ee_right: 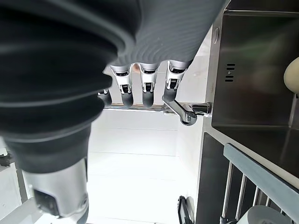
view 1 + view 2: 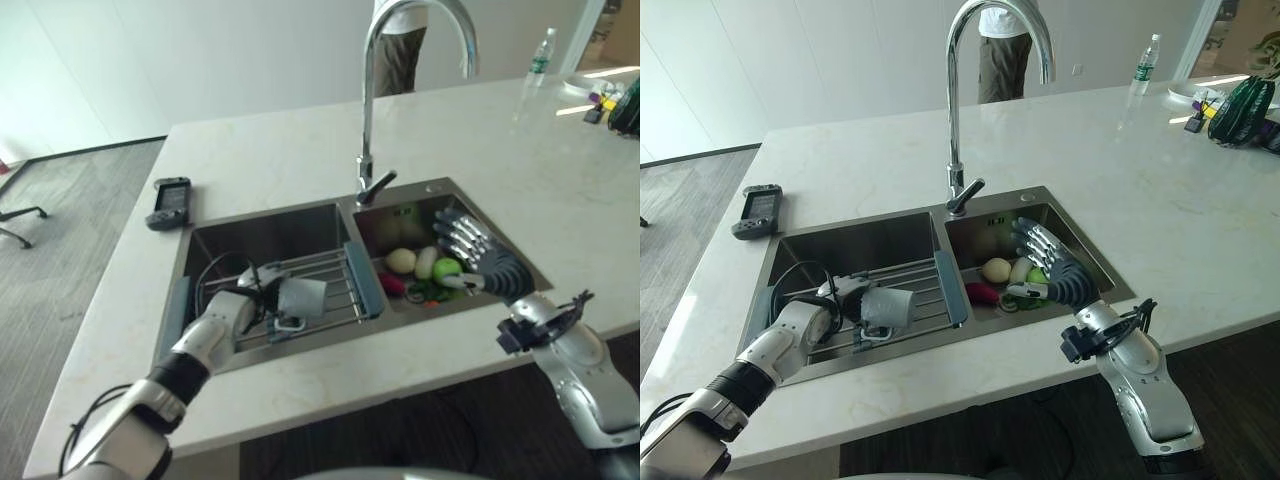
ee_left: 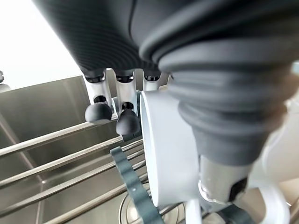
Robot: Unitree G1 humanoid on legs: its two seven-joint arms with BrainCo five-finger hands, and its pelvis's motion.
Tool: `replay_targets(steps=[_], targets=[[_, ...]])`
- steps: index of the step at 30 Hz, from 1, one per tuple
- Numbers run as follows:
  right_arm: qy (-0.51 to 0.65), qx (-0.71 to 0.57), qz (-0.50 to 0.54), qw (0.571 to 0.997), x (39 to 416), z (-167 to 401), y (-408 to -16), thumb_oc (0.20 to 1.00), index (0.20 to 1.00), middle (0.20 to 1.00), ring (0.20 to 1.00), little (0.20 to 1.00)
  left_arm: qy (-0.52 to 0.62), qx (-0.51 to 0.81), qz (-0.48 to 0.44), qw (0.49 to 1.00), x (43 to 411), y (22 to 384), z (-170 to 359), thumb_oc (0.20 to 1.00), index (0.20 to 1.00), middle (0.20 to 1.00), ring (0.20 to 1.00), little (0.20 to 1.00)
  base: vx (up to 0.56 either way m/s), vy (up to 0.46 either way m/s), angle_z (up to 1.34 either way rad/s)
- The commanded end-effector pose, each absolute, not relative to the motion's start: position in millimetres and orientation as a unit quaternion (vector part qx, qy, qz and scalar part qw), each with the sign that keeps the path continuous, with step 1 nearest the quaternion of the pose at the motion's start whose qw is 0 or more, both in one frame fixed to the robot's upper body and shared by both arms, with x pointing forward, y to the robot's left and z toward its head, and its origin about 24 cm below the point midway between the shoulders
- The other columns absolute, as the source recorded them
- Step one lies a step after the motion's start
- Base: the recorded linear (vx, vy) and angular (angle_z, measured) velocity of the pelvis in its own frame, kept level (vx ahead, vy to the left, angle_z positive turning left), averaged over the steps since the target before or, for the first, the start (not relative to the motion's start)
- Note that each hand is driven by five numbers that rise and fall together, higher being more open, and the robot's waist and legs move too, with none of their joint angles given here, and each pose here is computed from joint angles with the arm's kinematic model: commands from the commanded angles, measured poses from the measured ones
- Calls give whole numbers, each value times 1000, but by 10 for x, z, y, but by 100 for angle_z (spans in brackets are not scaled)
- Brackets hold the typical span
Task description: Place the dishes in the dishwasher.
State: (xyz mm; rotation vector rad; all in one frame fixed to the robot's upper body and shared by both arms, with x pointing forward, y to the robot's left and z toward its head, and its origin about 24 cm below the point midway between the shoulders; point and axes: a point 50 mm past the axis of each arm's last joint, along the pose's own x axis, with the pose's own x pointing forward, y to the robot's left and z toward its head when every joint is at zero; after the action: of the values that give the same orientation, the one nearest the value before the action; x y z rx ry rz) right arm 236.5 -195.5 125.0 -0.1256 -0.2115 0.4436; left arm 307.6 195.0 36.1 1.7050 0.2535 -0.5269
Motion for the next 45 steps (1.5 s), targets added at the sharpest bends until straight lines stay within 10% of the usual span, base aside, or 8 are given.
replay_targets(steps=[1, 18, 23, 31, 45], targets=[[-206, -59, 209, 954, 2419, 1592, -1922, 1000, 1000, 1000, 1000, 1000, 58, 763, -198, 613, 3180, 2055, 645, 200, 200, 200, 200, 200, 0, 0, 0], [-203, -66, 163, 963, 2370, 1572, -2056, 1000, 1000, 1000, 1000, 1000, -113, 603, 69, 786, 2951, 2603, 1525, 200, 200, 200, 200, 200, -1, -12, 6], [-207, -67, 153, 964, 2343, 1534, -2021, 1000, 1000, 1000, 1000, 1000, -219, 284, 171, 918, 2751, 2716, 1669, 200, 200, 200, 200, 200, 13, -78, 13], [-250, -67, 152, 954, 2201, 1668, -1985, 1000, 1000, 1000, 1000, 1000, -363, 42, 147, 919, 2131, 2565, 1828, 200, 200, 200, 200, 200, 10, -207, 20], [-305, -81, 121, 941, 2160, 1847, -2161, 1000, 1000, 1000, 1000, 1000, -434, -90, 38, 896, 2118, 2408, 1971, 200, 200, 200, 200, 200, -197, -4, 66]])
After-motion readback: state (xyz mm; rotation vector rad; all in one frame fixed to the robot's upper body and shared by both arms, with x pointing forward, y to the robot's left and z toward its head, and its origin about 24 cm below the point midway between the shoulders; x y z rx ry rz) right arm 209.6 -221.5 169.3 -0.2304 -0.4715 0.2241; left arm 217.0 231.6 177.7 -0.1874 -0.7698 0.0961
